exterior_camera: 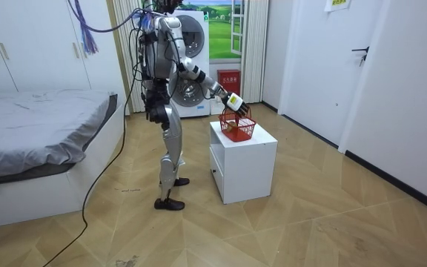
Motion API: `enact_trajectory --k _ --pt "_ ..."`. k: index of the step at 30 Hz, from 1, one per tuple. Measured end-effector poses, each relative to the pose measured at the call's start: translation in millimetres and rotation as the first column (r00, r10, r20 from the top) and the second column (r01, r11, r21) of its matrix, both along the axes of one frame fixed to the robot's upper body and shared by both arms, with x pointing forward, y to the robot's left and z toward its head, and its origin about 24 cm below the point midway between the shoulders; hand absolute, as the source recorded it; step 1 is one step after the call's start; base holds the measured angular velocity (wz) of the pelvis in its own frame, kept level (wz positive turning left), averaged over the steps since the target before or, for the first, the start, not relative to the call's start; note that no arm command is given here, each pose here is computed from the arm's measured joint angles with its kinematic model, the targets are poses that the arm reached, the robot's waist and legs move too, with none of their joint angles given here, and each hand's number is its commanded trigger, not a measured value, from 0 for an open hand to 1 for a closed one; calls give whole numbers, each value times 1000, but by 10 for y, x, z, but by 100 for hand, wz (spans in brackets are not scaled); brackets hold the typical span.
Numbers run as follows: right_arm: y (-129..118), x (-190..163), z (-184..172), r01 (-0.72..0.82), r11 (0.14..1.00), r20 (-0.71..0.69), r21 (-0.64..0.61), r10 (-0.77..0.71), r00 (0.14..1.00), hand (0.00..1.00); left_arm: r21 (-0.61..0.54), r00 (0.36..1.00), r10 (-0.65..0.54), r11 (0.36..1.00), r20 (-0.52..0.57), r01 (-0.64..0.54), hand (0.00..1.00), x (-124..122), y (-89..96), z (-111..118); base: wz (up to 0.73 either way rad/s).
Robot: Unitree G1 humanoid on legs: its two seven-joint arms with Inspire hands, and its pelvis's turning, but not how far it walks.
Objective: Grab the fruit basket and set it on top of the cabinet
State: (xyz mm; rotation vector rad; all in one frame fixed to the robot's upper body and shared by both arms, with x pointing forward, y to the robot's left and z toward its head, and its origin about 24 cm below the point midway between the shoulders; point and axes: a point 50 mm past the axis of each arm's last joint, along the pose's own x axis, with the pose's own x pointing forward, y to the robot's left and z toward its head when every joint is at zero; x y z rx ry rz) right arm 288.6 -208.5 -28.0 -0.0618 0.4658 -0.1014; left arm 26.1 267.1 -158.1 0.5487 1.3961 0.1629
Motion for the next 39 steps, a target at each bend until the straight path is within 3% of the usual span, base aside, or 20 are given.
enact_trajectory --k 14,28,34,39 --pt "-154 -151 304 39 999 171 14 -41 984 0 40 1000 30 999 -5 -30 0 -92 32 10 -8" --pt "-378 -394 373 119 992 216 -32 -109 970 0 52 994 108 993 28 -109 0 -132 57 35 -4" --pt "-500 -865 -87 182 979 16 -92 -181 983 0 69 991 133 989 23 -134 0 -173 15 26 0" --pt "-704 -1434 -730 285 945 -310 -159 -322 895 0 89 989 139 986 45 -142 0 -196 31 39 6"
